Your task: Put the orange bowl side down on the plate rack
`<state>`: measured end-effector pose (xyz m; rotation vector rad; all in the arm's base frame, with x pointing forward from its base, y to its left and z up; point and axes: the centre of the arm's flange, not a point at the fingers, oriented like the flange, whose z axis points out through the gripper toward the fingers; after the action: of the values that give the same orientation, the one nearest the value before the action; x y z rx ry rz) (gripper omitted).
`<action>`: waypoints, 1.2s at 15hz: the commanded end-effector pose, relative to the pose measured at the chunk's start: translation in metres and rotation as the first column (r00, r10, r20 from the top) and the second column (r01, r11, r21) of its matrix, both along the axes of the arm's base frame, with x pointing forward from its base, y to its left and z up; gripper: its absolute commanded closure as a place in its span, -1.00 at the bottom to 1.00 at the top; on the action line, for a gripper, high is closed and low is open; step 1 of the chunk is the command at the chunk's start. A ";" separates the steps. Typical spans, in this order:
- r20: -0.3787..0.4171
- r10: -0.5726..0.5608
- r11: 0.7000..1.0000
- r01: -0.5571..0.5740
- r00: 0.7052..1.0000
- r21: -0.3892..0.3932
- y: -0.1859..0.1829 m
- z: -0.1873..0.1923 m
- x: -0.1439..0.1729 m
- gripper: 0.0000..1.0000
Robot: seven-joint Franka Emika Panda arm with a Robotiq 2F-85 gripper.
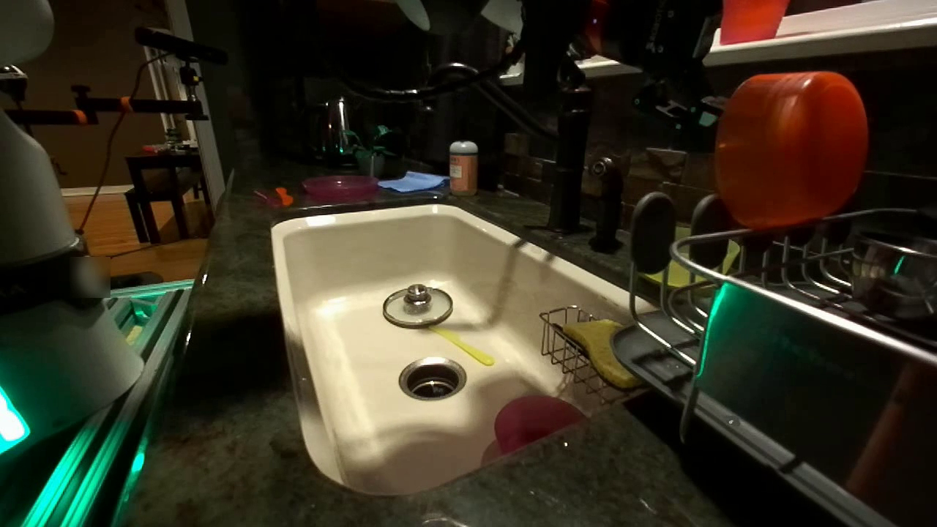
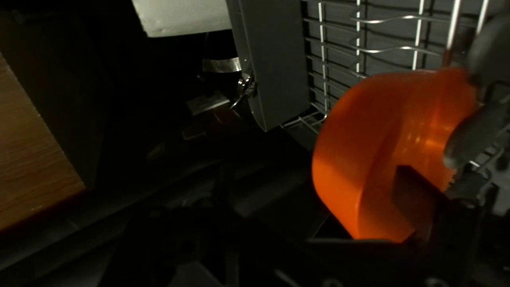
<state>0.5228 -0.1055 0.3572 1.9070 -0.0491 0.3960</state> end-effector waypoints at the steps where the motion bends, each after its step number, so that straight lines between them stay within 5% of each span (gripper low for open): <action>1: 0.021 -0.017 0.987 0.014 1.000 0.161 -0.003 0.011 0.001 -1.00; 10: 0.042 -0.166 0.877 0.128 0.985 0.464 -0.023 0.081 -0.017 -1.00; 18: 0.017 -0.172 0.699 0.110 0.985 0.707 -0.072 0.161 -0.055 -1.00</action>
<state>0.4840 -0.1587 0.4957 2.5185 -0.4561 0.3742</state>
